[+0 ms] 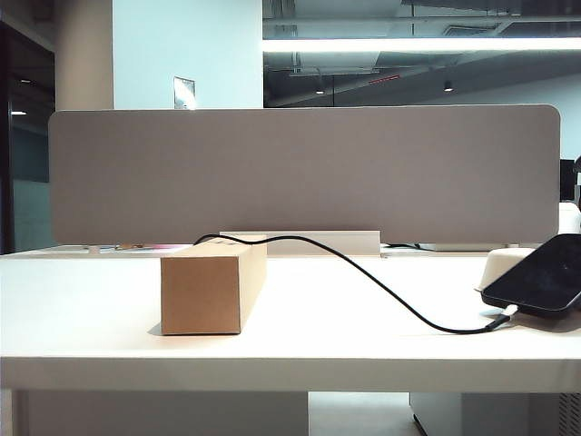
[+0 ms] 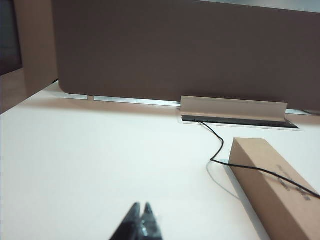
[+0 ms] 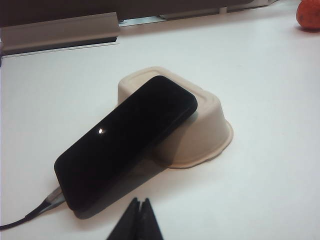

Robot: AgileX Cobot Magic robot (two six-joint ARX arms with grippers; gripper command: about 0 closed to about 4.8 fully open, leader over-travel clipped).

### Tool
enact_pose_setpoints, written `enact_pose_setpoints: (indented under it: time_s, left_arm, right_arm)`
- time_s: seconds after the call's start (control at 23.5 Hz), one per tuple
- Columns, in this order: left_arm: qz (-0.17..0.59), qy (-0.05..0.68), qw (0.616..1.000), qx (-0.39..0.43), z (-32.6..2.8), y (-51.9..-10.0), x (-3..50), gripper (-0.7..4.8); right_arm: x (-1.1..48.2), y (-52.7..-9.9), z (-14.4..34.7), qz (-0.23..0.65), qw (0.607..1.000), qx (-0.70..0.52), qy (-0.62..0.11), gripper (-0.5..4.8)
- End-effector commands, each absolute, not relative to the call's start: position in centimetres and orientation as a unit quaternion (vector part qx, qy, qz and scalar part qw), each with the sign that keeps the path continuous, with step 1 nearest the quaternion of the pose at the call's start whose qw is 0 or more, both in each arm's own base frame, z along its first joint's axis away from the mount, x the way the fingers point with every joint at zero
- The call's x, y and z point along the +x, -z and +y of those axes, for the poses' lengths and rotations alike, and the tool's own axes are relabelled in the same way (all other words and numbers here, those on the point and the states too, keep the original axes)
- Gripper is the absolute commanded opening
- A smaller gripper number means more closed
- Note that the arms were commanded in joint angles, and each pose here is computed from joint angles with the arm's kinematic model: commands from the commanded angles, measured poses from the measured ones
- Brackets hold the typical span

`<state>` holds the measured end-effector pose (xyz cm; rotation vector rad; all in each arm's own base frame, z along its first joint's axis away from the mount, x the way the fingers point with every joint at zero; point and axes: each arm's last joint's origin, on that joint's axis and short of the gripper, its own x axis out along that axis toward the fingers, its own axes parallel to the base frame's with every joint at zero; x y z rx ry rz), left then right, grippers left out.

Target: Pick up the charging cable and the phone, plug the charging cable into the charging port on the phone, and finally place them back on the table.

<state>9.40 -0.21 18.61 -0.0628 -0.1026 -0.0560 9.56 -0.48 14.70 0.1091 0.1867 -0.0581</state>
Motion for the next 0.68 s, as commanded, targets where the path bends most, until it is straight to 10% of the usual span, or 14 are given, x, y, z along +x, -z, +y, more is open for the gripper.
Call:
enact_pose_setpoints:
  time_s: [0.04,0.68]
  left_arm:
    - [-0.069,0.029,0.997,-0.029,-0.19,-18.37,9.53,-0.06]
    - [-0.044,0.027,0.998,-0.029,-0.18,-17.41,9.7,-0.06]
  right_arm:
    - [9.6,-14.63,-0.5,0.09,0.994,0.054,0.03,0.0]
    - [9.59,-14.64,-0.5,0.09,0.994,0.054,0.03,0.0]
